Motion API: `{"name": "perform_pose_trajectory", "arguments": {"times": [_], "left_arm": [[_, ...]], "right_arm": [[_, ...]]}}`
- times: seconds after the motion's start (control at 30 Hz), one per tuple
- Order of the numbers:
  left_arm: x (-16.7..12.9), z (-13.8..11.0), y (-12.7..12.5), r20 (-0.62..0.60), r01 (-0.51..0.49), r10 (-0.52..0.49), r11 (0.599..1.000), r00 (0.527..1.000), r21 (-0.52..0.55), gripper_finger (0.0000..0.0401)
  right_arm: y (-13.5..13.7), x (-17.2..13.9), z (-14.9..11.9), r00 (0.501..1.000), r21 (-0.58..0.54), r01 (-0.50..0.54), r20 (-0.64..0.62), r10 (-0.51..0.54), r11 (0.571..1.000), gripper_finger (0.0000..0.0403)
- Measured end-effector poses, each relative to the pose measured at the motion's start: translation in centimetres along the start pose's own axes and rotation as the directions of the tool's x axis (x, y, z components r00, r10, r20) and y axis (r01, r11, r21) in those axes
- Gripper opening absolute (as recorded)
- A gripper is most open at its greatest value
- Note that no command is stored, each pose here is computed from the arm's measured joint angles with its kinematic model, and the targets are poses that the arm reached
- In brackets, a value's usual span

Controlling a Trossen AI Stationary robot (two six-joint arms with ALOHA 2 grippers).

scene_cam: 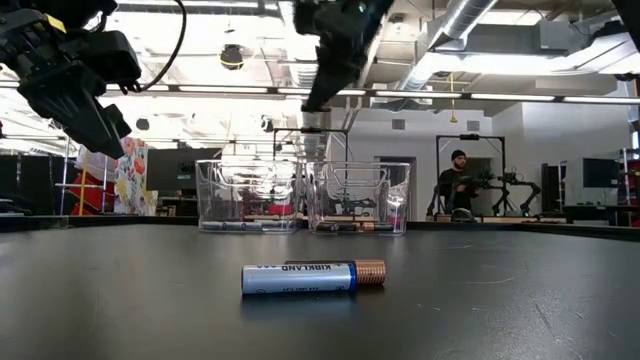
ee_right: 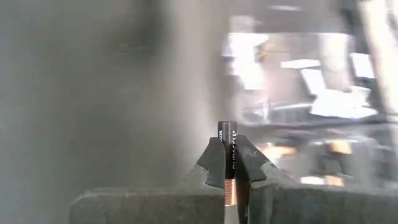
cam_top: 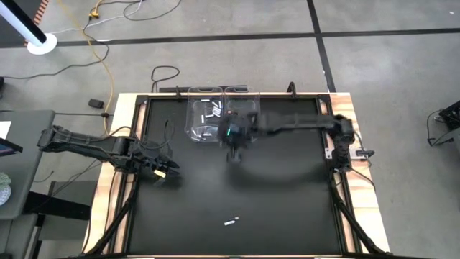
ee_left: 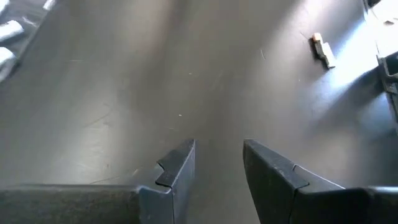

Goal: Sort batteries
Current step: Put the black battery into the right transparent bin

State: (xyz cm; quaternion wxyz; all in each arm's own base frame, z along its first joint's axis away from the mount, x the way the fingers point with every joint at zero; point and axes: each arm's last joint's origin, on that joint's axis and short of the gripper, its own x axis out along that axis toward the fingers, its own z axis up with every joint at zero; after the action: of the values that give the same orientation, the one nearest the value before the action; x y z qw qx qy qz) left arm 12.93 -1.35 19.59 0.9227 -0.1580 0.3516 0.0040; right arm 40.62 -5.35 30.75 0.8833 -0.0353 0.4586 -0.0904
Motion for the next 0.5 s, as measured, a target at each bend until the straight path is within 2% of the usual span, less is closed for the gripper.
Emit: {"name": "perform_pose_trajectory", "arguments": {"times": [0.13,0.2,0.27,0.37,0.5], "left_arm": [[0.0,0.1,0.1,0.018,-0.046,0.046,0.999,0.999,0.0,0.0133],[0.0,0.1,0.2,0.027,-0.07,0.07,0.998,0.997,-0.001,0.0133],[0.0,0.1,0.3,0.036,-0.092,0.092,0.996,0.995,-0.001,0.0133],[0.0,0.1,0.3,0.047,-0.119,0.119,0.993,0.992,-0.002,0.0133],[0.0,0.1,0.4,0.049,-0.125,0.125,0.992,0.991,-0.003,0.0133]], "right_arm": [[-6.0,-0.7,-0.6,0.995,0.126,0.09,0.034,-0.095,0.988,0.0016],[-8.8,-0.4,-1.0,0.989,0.238,0.129,0.037,-0.141,0.963,0.0018],[-11.1,0.3,-1.7,0.986,0.297,0.158,0.011,-0.169,0.942,0.0018],[-13.3,2.3,-2.9,0.983,0.303,0.184,-0.048,-0.178,0.935,0.0017],[-14.3,6.3,-4.5,0.977,0.241,0.177,-0.161,-0.14,0.954,0.0016]]}}
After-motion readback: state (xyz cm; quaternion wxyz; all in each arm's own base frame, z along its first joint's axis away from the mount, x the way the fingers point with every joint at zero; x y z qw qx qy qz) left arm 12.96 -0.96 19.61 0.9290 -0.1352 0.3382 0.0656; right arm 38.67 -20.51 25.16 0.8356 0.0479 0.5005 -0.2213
